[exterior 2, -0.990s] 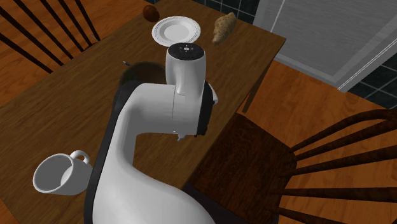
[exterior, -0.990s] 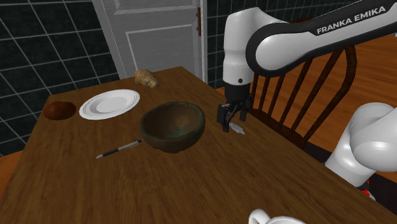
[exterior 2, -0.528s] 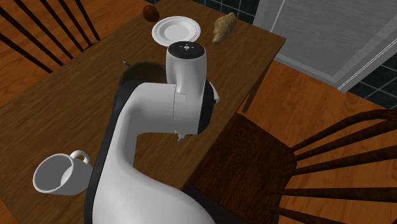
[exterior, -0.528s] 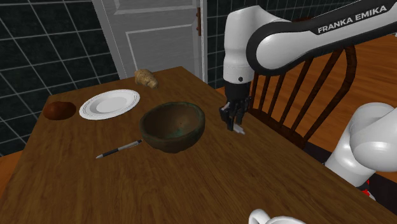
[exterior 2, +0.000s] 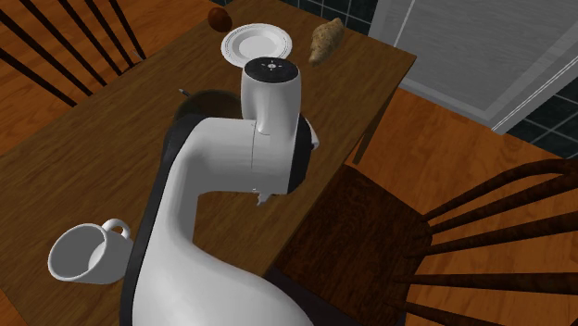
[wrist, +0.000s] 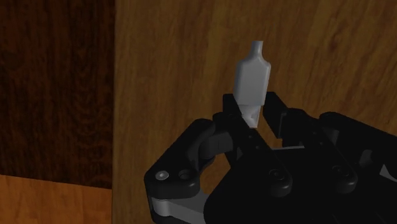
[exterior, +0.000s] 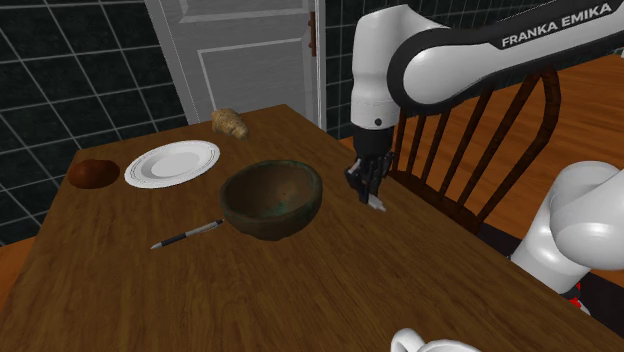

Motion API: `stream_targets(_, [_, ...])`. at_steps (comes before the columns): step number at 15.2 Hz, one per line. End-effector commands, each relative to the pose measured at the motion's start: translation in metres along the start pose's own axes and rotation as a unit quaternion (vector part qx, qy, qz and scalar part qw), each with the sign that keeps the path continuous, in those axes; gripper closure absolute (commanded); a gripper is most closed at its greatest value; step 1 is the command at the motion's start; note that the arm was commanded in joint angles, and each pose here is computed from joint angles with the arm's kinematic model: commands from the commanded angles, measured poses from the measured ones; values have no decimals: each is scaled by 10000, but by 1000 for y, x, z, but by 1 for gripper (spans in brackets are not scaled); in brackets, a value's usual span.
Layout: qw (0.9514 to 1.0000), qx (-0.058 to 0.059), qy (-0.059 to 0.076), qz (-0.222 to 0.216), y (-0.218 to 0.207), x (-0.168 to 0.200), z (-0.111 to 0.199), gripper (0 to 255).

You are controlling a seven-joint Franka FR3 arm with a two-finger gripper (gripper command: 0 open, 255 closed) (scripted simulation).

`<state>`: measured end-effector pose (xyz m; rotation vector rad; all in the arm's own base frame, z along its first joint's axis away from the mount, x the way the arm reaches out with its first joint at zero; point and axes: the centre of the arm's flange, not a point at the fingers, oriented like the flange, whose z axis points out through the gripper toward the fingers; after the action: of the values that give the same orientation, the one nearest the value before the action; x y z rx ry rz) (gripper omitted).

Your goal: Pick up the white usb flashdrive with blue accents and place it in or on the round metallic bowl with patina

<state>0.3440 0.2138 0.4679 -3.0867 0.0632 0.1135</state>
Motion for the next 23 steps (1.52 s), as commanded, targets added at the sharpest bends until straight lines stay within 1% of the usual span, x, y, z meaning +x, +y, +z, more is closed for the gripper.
stream_targets(1, [10000, 13, -28, -2, -2, -2, -7, 255])
stream_targets(23, [10000, 13, -28, -2, -8, -10, -123, 255])
